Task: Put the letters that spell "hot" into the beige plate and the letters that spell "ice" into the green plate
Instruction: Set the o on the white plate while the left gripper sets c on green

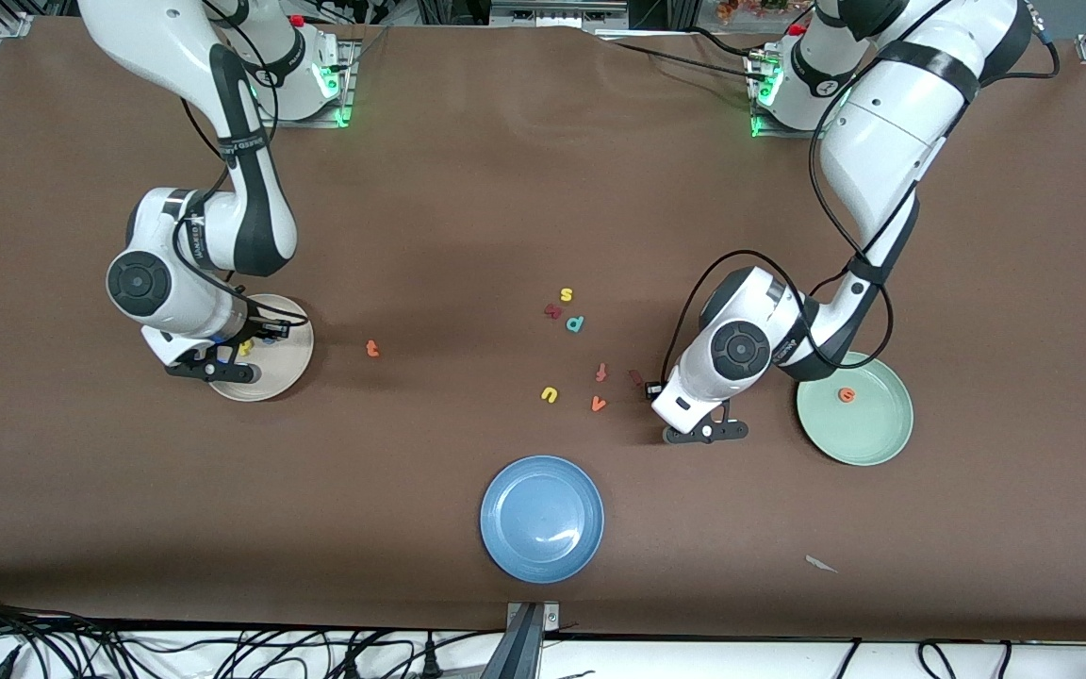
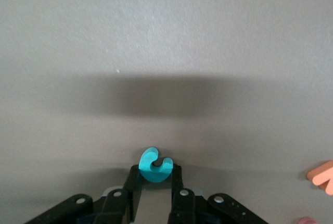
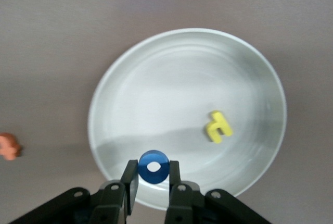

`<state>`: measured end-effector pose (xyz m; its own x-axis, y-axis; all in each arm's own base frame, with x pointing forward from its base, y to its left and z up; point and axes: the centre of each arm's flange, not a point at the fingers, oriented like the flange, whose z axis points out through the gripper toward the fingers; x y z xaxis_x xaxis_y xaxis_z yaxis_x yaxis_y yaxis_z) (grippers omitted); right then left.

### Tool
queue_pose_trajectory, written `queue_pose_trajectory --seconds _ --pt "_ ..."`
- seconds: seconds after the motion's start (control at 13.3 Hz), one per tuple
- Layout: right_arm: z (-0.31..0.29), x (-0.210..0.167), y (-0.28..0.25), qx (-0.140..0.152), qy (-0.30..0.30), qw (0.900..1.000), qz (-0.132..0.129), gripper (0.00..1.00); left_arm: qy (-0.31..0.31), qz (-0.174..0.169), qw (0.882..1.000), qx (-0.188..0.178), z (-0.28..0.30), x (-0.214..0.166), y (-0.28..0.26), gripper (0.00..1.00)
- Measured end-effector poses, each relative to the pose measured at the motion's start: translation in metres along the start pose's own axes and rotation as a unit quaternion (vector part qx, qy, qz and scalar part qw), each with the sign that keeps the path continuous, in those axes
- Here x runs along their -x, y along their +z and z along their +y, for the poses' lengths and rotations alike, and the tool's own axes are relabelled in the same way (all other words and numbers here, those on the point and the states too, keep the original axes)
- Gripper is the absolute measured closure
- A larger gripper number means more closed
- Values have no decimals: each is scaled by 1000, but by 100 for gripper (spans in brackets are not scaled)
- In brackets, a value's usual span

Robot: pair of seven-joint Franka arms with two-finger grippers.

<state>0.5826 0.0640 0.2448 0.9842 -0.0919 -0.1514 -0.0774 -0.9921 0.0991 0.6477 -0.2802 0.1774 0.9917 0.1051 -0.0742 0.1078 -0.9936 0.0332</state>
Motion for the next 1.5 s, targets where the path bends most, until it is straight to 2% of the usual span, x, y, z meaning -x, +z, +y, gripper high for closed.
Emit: queue_pose_trajectory --seconds 0.23,0.3,0.53,0.75,1.05,1.28,1.5 --pt "20 -4 15 7 3 1000 -12 72 3 3 1000 -4 -12 -9 -8 73" --pt "21 -4 19 10 3 1000 -14 67 11 -3 1000 -11 -17 -11 -12 73" --pt "18 -4 18 10 1 1000 -13 35 50 -32 997 -38 -52 -18 -37 73" --pt "-13 -2 0 -3 -17 1000 2 3 94 -45 994 -46 -105 -32 -64 73" --pt "-92 12 -22 -28 -81 996 28 1 142 -57 987 -47 -170 -38 -71 73" --pt "-131 20 -17 -37 -111 992 54 1 171 -60 981 -71 -206 -39 -63 73" --pt "-147 23 4 -31 -123 990 56 5 211 -42 973 -86 -238 -45 -56 73"
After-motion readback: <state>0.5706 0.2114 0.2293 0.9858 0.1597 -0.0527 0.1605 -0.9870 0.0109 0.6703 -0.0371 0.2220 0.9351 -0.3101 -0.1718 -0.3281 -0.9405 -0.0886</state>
